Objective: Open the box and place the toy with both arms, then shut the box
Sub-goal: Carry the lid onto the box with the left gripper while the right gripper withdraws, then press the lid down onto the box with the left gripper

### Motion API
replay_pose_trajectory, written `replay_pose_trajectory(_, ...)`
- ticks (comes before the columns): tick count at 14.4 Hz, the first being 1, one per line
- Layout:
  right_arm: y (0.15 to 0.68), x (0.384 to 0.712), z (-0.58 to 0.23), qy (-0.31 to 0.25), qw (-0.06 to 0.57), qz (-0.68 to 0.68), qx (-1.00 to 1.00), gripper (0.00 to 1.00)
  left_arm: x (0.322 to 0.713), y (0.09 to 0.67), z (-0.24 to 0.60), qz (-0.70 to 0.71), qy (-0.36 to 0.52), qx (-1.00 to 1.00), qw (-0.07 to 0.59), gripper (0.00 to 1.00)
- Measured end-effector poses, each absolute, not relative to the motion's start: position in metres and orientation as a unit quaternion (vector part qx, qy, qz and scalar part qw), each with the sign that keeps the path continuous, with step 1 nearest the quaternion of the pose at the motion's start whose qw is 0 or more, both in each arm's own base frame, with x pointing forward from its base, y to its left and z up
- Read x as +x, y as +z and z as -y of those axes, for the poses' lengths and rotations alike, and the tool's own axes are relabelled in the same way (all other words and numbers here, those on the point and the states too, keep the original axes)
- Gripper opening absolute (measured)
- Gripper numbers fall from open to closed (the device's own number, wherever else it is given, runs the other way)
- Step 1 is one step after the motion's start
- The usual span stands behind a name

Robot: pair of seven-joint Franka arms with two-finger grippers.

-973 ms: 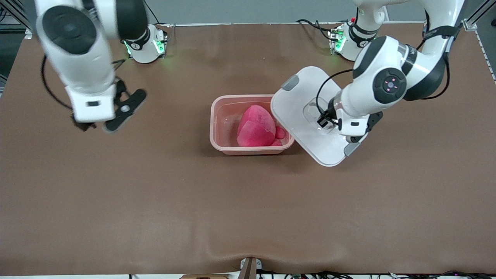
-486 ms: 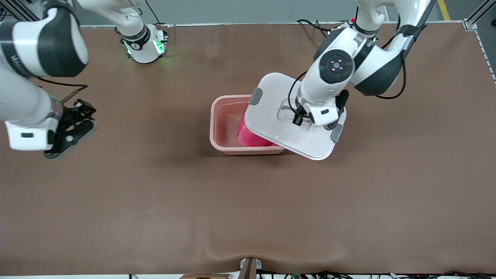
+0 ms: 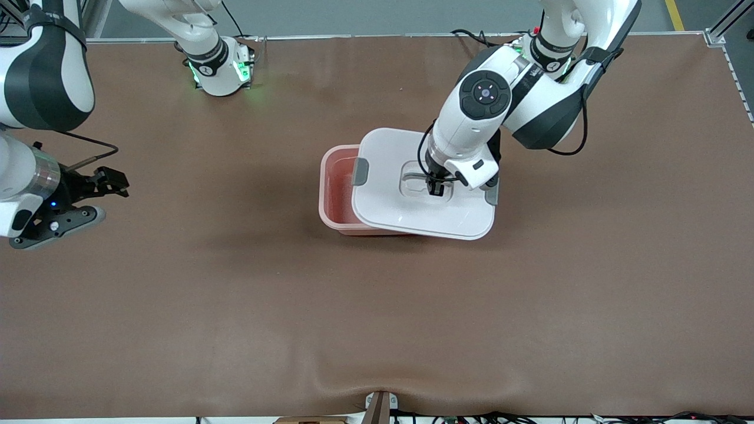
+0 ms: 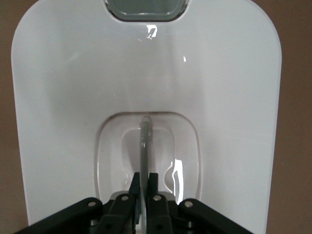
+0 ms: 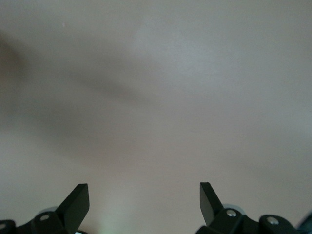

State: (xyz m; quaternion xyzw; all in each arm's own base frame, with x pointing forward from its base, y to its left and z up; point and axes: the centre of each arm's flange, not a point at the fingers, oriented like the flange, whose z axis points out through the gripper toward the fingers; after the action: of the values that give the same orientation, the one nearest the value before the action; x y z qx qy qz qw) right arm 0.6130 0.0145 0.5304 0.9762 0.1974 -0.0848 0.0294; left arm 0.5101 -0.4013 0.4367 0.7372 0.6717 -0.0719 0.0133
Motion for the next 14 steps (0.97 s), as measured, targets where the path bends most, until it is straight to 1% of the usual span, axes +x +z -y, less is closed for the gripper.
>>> replay_pose_trajectory(5,0.515,0.588,-0.001,-0.069,0.012,-0.097,0.993,1.0,0.506,0.431,0.417,-0.711,-0.064,0.699,0.023,0.07)
replay_pose_trajectory(10,0.498,0.573,0.002,-0.046,0.007,-0.042,0.998,1.0,0.47,0.4,0.471,-0.734,-0.001,0.678,0.021,0.07)
replay_pose_trajectory(12,0.493,0.562,0.008,-0.055,0.0,-0.029,0.998,1.0,0.462,0.394,0.484,-0.734,0.001,0.678,0.031,0.07)
replay_pose_trajectory(14,0.499,0.556,0.013,-0.068,-0.003,-0.023,0.997,1.0,0.46,0.396,0.492,-0.73,-0.006,0.681,0.05,0.07)
